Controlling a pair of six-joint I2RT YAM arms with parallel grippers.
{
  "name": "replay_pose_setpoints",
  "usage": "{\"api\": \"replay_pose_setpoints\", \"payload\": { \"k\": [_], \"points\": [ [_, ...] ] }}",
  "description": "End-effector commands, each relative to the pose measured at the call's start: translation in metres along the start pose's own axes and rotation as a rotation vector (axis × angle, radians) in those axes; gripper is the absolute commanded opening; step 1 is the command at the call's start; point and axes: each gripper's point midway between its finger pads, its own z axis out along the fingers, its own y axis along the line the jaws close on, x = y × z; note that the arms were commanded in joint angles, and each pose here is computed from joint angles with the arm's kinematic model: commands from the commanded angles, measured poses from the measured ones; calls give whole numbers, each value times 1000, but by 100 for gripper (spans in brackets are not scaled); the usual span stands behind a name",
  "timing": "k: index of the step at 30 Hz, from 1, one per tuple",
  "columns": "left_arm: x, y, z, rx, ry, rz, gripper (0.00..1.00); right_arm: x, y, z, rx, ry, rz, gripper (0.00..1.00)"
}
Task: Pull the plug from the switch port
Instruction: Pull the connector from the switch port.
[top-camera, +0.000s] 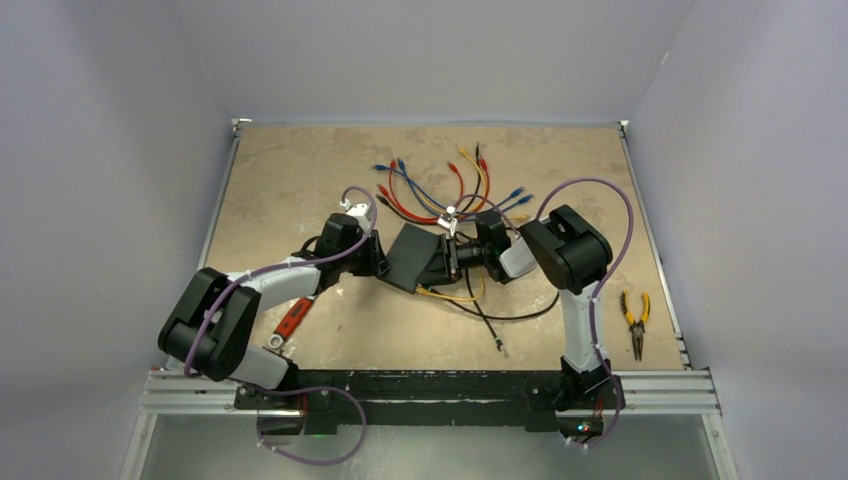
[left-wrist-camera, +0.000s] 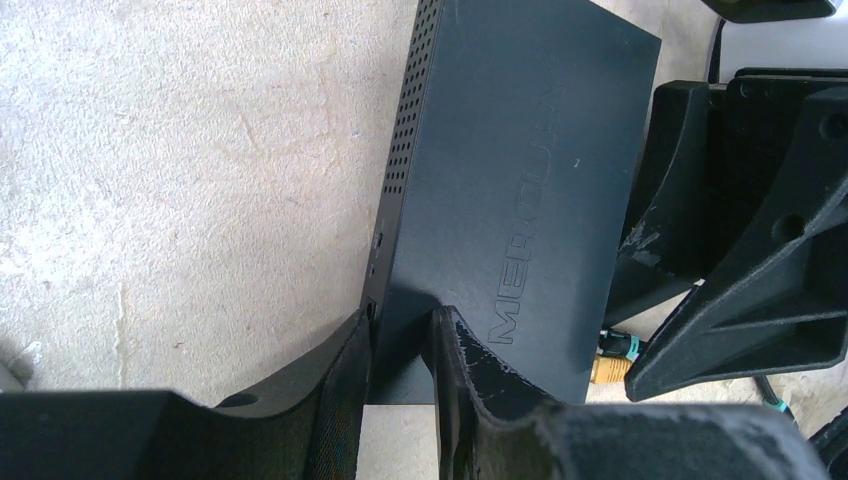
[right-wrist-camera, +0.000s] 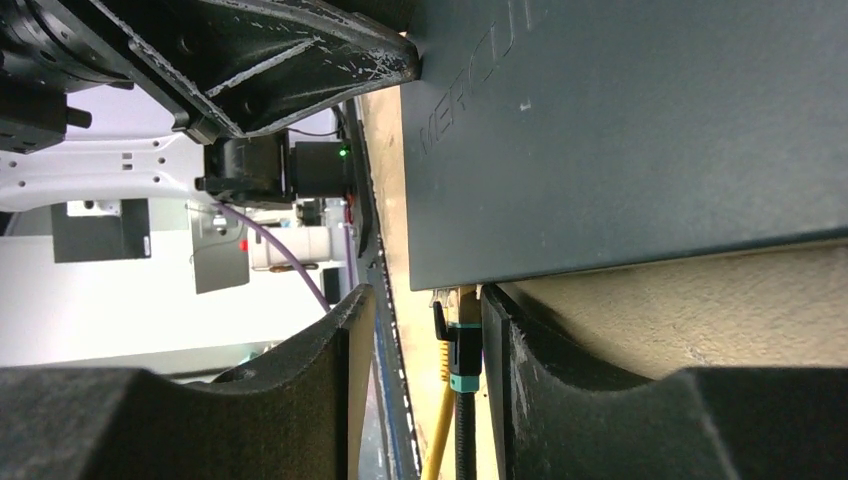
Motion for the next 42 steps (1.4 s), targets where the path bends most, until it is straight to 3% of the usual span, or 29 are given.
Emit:
{"api": "replay_pose_setpoints", "payload": {
  "k": [1, 7, 16, 21, 26, 34, 42],
  "points": [
    [35, 1, -3, -13, 130, 7, 26, 15, -16, -1, 35, -11, -12, 46],
    [31, 1, -3, -14, 123, 14, 26, 17, -12, -3, 17, -19, -18, 35],
    [24, 4, -10, -53, 118, 33, 29, 15, -4, -3, -8, -17, -34, 0],
    [-1, -2, -29, -112, 43, 96, 45, 13, -1, -4, -11, -23, -47, 0],
    [-19, -40, -44, -118, -31, 264, 57, 10, -2, -2, 5, -20, -65, 0],
    [1, -81, -38, 20, 6, 401, 62, 7, -3, -1, 16, -18, -69, 0],
    [20, -95, -23, 33, 63, 487, 62, 9, -3, -2, 19, -16, -66, 0]
  ]
}}
